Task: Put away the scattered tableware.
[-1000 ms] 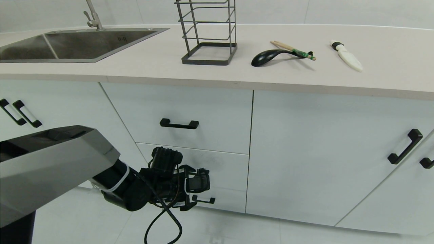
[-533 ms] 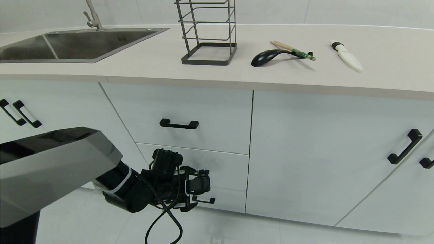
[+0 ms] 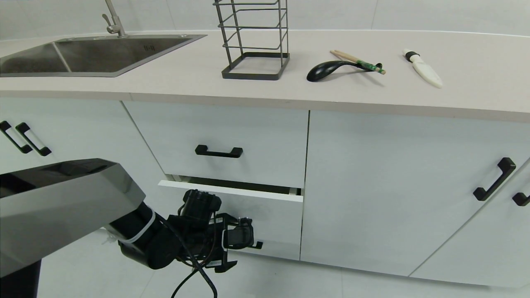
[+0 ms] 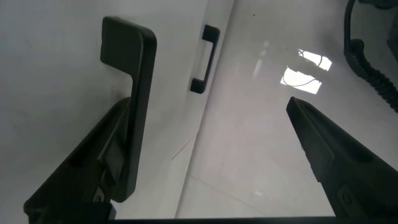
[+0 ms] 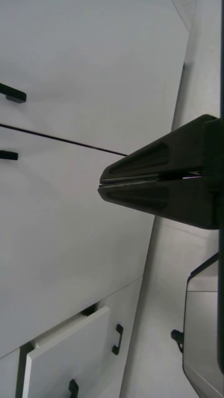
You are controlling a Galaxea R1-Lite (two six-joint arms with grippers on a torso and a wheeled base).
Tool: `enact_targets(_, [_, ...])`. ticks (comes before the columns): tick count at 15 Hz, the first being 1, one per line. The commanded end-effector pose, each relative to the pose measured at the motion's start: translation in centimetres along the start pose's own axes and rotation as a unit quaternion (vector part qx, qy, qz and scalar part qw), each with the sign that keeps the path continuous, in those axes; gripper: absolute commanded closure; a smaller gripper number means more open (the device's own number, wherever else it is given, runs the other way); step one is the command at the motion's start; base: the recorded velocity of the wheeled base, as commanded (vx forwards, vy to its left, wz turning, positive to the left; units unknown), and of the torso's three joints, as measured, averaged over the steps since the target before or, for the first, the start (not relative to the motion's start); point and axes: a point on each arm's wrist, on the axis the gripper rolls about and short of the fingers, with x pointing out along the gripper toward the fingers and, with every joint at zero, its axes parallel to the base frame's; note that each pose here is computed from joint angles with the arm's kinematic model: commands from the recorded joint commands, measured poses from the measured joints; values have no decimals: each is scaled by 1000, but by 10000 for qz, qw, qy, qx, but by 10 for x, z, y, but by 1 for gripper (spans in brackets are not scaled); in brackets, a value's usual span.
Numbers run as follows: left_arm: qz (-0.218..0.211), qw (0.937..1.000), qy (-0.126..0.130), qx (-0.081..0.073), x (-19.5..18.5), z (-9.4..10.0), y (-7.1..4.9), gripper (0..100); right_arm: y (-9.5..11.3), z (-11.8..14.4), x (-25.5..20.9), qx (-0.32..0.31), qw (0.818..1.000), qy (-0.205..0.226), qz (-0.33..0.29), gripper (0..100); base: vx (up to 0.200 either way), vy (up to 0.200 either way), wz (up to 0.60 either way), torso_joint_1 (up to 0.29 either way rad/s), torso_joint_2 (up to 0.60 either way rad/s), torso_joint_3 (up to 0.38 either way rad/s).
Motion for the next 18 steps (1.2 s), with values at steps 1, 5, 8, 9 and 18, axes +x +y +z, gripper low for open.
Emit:
enact_targets(1, [48,10000,-16,6,-6,1,0,0,0,0,0,-1,10000,8,0,100,0,0,0,0,0,0])
enact_targets(5, [97,9999,-37,19,-22,1,-3,0,0,0,0,-1,10000,8,0,100,0,0,0,0,0,0])
enact_targets(8, [269,9995,-131,68,-57,5,-9,0,0,0,0,-1,10000,8,0,100,0,0,0,0,0,0])
enact_targets(9, [297,9994,-160,89,-63,6,-11,0,0,0,0,-1,10000,1,0,100,0,0,0,0,0,0])
enact_targets(18, [975,9913,-798,387,-139,32,-24,0,0,0,0,-1,10000,8,0,100,0,0,0,0,0,0])
